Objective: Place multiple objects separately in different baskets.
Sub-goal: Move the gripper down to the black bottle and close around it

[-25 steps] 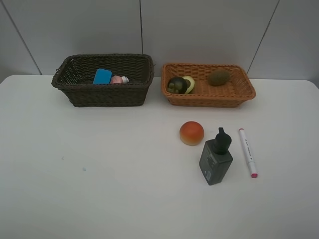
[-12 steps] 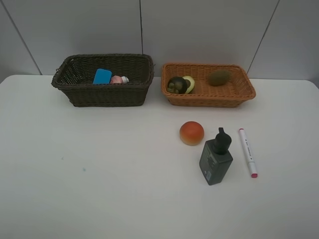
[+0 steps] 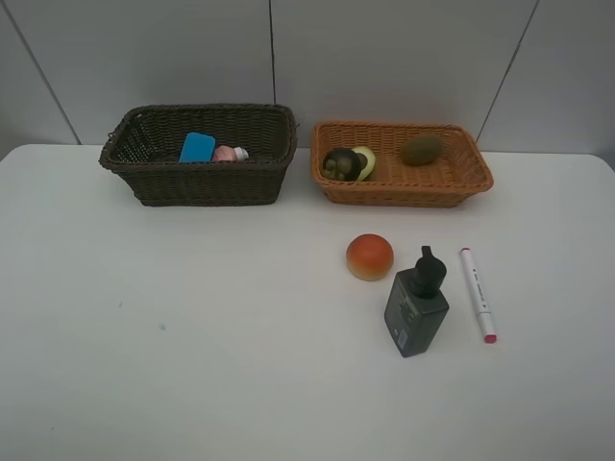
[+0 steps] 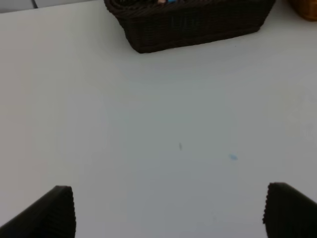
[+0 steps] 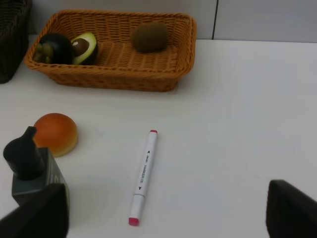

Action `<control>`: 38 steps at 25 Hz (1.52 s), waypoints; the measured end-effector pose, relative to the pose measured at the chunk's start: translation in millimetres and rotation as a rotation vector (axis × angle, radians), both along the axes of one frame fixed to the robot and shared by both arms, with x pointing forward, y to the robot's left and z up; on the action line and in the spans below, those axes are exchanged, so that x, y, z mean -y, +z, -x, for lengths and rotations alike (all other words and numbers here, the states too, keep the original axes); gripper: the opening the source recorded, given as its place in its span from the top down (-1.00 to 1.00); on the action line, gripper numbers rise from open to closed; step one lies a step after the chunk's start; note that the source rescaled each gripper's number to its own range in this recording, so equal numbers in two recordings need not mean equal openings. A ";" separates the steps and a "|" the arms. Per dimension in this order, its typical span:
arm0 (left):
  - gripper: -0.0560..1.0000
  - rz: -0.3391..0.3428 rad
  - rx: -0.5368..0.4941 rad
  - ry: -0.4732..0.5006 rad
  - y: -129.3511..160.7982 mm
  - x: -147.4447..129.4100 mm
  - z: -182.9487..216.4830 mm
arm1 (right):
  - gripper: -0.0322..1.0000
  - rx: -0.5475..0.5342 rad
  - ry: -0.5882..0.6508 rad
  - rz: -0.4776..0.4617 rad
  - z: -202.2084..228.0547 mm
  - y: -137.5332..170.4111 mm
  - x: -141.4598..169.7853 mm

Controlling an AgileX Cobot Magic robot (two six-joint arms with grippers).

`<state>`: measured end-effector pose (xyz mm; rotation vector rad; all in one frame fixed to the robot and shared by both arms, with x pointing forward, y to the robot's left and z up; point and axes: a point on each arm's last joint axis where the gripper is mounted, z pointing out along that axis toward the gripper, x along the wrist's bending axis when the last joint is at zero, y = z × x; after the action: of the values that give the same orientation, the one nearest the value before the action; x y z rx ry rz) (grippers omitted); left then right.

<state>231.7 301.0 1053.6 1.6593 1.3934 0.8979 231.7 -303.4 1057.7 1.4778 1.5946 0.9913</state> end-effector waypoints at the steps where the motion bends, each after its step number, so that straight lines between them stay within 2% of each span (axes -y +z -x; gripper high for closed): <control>1: -0.86 0.001 0.000 0.013 0.0 0.2 0.0 | -1.00 0.000 -0.001 0.001 0.0 0.0 0.1; 6: -0.86 0.002 0.002 0.060 0.2 0.6 0.0 | -1.00 0.000 -0.002 0.004 0.0 0.0 0.3; 14: -0.86 0.002 0.002 0.061 0.2 0.7 0.0 | -1.00 0.000 -0.009 -0.005 -0.1 0.0 0.6; 16: -0.86 0.002 0.003 0.061 0.2 0.7 -0.1 | -1.00 -0.036 -0.041 -0.020 -6.0 0.3 1.7; 20: -0.86 0.002 0.003 0.061 0.2 0.7 -0.1 | -1.00 -0.227 -0.092 -0.019 -38.3 -0.5 0.7; 27: -0.86 0.002 0.003 0.061 0.3 0.7 -0.1 | -1.00 -0.619 -0.085 -0.024 -121.2 2.1 -13.7; 33: -0.86 0.003 0.004 0.061 0.3 0.7 -0.1 | -1.00 -0.863 -0.066 -0.082 -184.3 5.6 -29.1; 38: -0.86 0.003 0.004 0.061 0.3 0.7 -0.1 | -1.00 -1.006 0.059 -0.004 -212.6 -9.5 -65.0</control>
<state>231.8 300.4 1053.9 1.6201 1.4487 0.9327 444.3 -238.3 1048.3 2.1001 2.2970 0.2257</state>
